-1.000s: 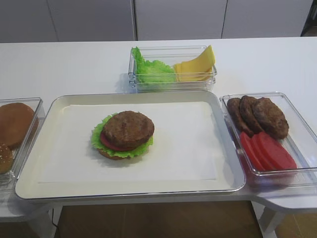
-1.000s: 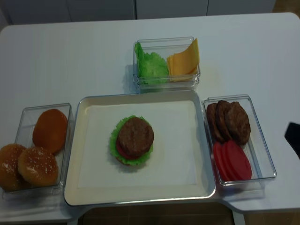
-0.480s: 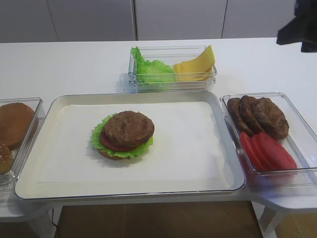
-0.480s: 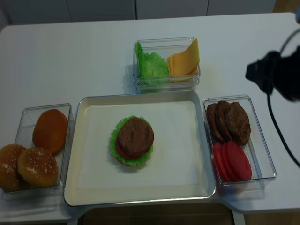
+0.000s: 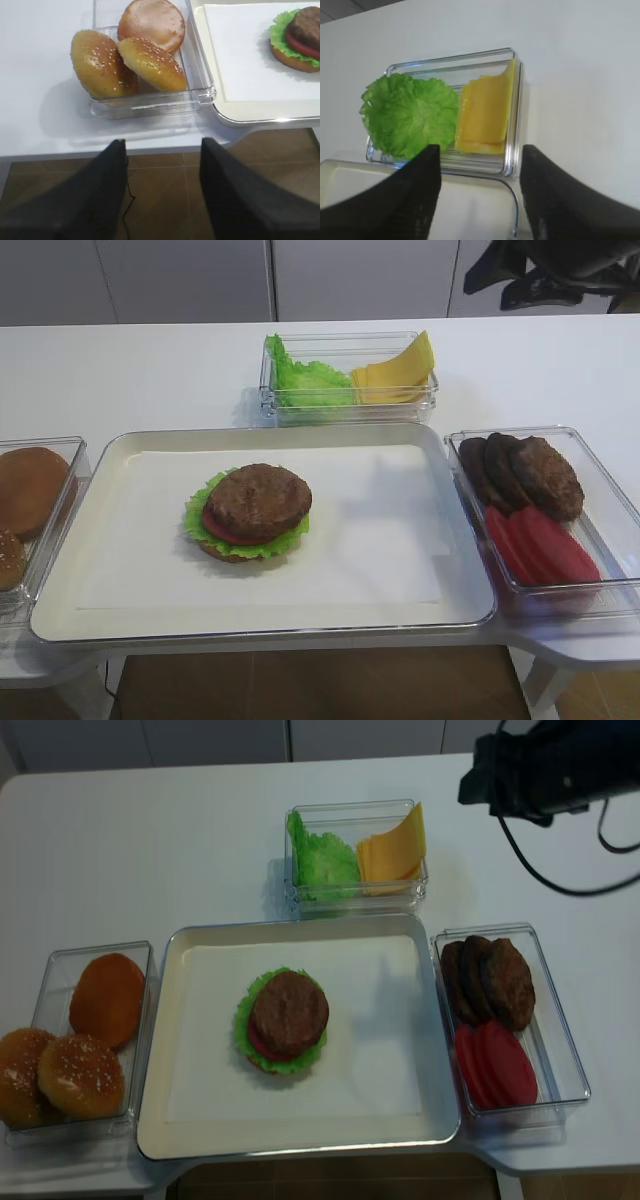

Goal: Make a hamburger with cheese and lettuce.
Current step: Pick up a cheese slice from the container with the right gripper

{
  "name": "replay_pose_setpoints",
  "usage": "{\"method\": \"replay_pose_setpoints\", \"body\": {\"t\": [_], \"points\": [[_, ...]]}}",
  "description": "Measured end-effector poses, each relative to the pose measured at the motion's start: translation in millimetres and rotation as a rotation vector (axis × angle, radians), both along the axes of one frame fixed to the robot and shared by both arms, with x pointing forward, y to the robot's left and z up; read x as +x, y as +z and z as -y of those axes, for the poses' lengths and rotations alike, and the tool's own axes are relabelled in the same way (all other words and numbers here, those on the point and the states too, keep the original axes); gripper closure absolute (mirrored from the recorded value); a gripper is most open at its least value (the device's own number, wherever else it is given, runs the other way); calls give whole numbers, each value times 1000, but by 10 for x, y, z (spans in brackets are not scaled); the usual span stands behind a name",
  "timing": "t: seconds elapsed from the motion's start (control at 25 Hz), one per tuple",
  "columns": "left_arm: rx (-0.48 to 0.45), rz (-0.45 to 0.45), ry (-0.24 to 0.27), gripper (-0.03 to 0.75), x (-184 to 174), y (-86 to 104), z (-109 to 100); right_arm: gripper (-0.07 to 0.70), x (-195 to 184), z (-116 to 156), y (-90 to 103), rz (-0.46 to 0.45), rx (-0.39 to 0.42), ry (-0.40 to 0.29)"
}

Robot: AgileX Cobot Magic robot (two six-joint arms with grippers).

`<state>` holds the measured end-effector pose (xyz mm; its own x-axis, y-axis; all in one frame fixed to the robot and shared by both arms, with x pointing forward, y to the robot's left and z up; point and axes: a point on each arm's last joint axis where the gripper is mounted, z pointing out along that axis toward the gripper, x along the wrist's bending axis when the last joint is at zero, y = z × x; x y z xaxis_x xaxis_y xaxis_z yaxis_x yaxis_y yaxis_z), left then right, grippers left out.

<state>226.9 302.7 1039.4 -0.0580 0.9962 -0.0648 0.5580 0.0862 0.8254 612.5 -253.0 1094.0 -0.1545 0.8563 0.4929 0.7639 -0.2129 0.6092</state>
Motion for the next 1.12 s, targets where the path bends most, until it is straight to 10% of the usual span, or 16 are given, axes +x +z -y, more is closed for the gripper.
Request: {"method": "replay_pose_setpoints", "body": {"t": [0.72, 1.12], "points": [[0, 0, 0, 358, 0, 0, 0, 379, 925, -73, -749, -79, 74, 40], [0, 0, 0, 358, 0, 0, 0, 381, 995, -70, -787, -33, 98, 15]]}}
